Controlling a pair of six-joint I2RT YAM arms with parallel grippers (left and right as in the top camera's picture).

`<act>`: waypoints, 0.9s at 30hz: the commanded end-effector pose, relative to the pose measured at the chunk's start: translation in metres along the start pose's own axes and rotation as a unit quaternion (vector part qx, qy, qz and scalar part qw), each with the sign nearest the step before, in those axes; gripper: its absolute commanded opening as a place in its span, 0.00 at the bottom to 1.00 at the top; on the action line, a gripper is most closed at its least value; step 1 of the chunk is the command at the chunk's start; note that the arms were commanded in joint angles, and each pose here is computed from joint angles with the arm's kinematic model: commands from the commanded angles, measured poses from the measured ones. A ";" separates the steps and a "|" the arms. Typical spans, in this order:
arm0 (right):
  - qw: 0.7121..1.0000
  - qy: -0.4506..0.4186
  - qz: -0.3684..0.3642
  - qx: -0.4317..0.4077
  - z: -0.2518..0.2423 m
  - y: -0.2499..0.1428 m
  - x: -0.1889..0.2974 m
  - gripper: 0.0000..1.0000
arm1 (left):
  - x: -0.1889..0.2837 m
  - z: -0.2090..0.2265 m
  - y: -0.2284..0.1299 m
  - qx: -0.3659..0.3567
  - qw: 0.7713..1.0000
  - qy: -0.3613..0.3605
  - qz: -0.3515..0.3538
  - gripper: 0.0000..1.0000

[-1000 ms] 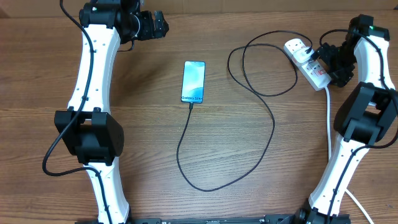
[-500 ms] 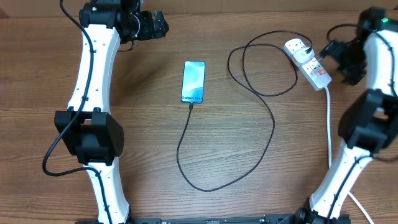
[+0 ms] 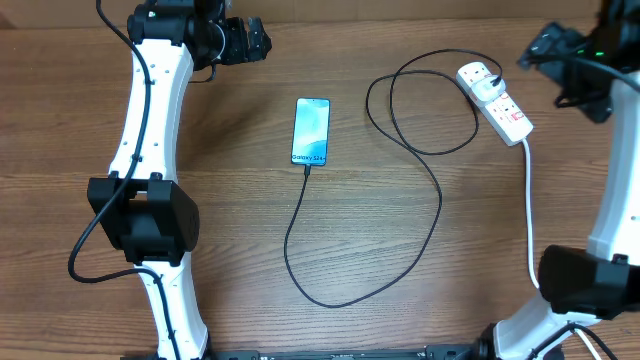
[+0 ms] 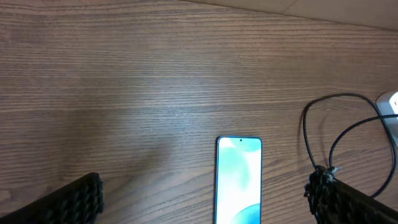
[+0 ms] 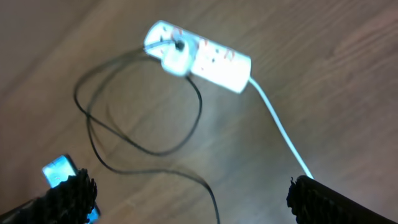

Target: Plug charger to phone and switch on socket

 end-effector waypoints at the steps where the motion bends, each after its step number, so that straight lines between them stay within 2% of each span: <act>1: 0.999 -0.029 -0.034 0.012 0.005 -0.008 0.022 1.00 | 0.007 -0.005 0.004 -0.010 1.000 -0.002 -0.010 1.00; 8: 0.996 -0.003 -0.045 0.076 0.020 -0.038 0.059 1.00 | 0.007 -0.005 0.004 -0.010 1.000 -0.002 -0.010 1.00; 15: 0.994 0.025 -0.068 0.077 0.003 -0.062 0.096 1.00 | 0.007 -0.005 0.004 -0.010 1.000 -0.002 -0.010 1.00; 21: 0.994 0.053 -0.041 0.081 0.003 -0.084 0.096 1.00 | 0.007 -0.005 0.004 -0.010 1.000 -0.002 -0.010 1.00; 27: 0.993 0.078 -0.025 0.081 0.011 -0.088 0.095 1.00 | 0.007 -0.005 0.004 -0.010 1.000 -0.002 -0.010 1.00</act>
Point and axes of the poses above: each gripper's point midway between its finger pads, its own x axis back along the fingers, its own z axis along the line the jaws close on, y = z × x, the point moved 2 cm from there along x, back along the fingers, and after that the axes turned 6 degrees about x, right-handed, at the moved point
